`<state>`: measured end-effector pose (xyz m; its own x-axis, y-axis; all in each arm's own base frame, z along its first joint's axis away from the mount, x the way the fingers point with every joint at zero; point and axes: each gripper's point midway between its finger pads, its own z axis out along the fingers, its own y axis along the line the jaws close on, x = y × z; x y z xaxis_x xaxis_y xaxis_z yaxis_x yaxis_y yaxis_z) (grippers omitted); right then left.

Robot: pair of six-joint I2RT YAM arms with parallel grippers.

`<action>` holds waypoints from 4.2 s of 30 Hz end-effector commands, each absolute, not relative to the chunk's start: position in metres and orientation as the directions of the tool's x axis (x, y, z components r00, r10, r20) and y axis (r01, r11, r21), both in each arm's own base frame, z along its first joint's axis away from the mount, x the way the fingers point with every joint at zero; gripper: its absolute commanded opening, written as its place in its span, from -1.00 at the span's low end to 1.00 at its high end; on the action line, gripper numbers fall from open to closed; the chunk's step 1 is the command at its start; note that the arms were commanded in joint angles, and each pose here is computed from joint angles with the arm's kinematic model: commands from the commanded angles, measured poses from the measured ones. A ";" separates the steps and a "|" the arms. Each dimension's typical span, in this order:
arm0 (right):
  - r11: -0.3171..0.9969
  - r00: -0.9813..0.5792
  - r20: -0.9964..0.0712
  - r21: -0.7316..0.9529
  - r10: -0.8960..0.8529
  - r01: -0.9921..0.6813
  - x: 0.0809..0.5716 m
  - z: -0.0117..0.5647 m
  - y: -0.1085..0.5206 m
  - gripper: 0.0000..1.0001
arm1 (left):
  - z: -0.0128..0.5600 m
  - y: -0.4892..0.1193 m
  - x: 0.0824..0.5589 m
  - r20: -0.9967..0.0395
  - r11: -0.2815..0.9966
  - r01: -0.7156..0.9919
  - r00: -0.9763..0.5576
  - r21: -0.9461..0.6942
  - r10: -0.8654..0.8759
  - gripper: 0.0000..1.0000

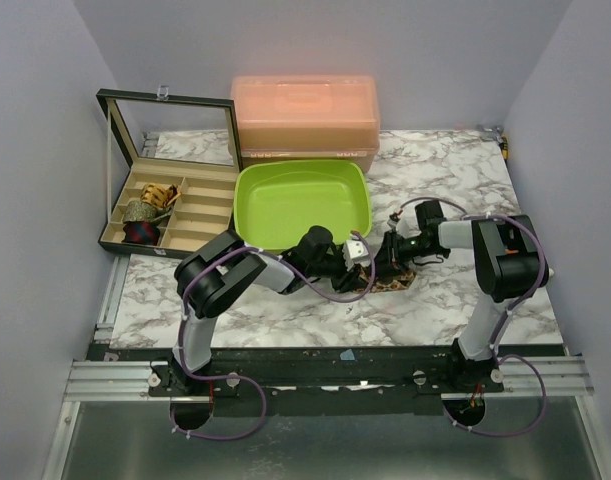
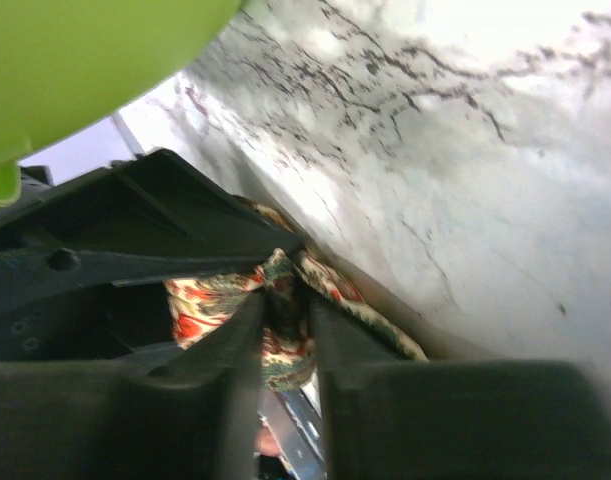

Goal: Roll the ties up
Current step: Roll the tie at the center of the board.

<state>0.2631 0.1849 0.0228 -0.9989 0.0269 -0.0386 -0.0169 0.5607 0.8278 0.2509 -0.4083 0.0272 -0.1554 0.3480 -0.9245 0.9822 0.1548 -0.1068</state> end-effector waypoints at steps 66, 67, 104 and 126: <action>0.602 -0.964 -0.175 0.754 -0.202 -0.263 0.261 0.059 0.178 0.38 | -0.019 -0.372 0.220 -0.799 0.075 0.995 -0.098 -0.066 0.593 -0.51; 0.591 -0.963 -0.197 0.761 -0.182 -0.267 0.264 0.065 0.181 0.42 | -0.019 -0.373 0.220 -0.801 0.072 0.995 -0.097 -0.068 0.591 -0.50; 0.816 -0.971 0.052 0.554 -0.234 -0.167 0.249 -0.018 0.133 -0.99 | 0.048 -0.413 0.248 -0.922 0.099 0.995 -0.040 -0.002 0.385 0.58; 0.760 -0.968 -0.011 0.617 -0.251 -0.205 0.259 -0.051 0.167 -0.99 | 0.049 -0.388 0.248 -0.944 0.146 0.989 -0.031 0.019 0.328 0.64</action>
